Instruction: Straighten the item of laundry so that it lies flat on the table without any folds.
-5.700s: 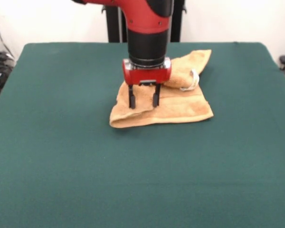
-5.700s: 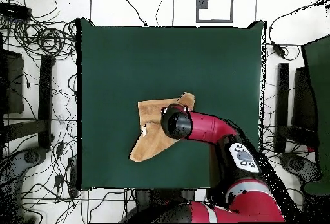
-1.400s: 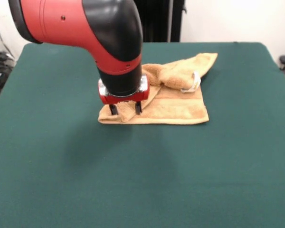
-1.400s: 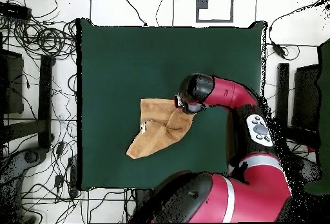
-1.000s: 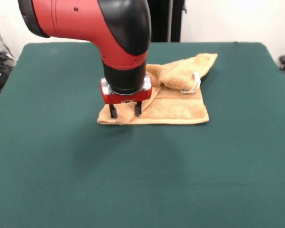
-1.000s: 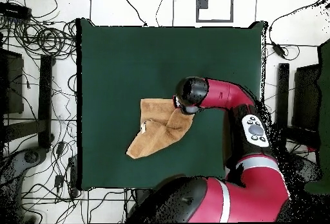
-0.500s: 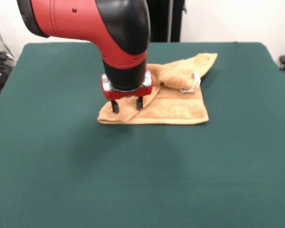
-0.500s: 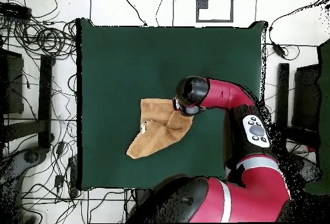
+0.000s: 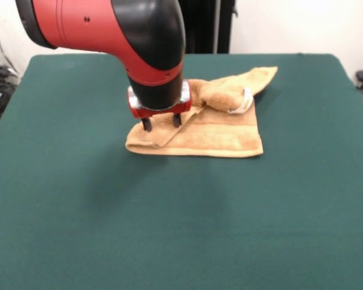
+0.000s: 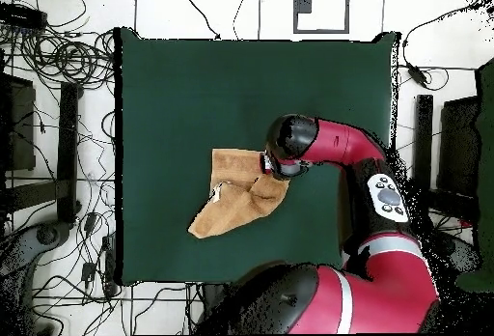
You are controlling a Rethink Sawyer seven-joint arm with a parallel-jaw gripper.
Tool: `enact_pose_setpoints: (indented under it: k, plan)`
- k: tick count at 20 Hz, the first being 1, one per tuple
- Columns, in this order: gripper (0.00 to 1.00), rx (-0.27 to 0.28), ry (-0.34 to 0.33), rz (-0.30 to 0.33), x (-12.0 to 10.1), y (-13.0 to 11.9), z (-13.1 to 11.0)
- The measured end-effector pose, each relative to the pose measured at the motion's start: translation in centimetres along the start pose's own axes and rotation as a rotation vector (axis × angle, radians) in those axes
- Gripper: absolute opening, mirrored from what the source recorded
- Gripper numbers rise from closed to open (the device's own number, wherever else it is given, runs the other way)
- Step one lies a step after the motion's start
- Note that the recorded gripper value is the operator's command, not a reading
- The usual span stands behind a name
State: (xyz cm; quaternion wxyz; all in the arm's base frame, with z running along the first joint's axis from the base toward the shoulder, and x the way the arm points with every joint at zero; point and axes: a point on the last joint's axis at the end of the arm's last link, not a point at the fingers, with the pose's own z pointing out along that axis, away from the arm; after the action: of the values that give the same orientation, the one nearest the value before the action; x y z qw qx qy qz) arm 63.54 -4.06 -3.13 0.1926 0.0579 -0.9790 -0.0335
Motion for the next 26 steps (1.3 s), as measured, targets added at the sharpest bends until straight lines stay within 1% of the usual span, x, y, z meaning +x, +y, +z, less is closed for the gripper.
enact_pose_setpoints:
  k: [13,18,22,26]
  plan:
    - [1.0,0.0,0.002,0.0,0.0,0.0,0.0]
    - [1.0,0.001,0.007,0.0,0.1,-0.1,-0.4]
    - [1.0,0.025,0.024,-0.014,0.6,-0.4,-0.8]
    - [1.0,0.049,0.062,-0.021,1.5,-1.4,-1.8]
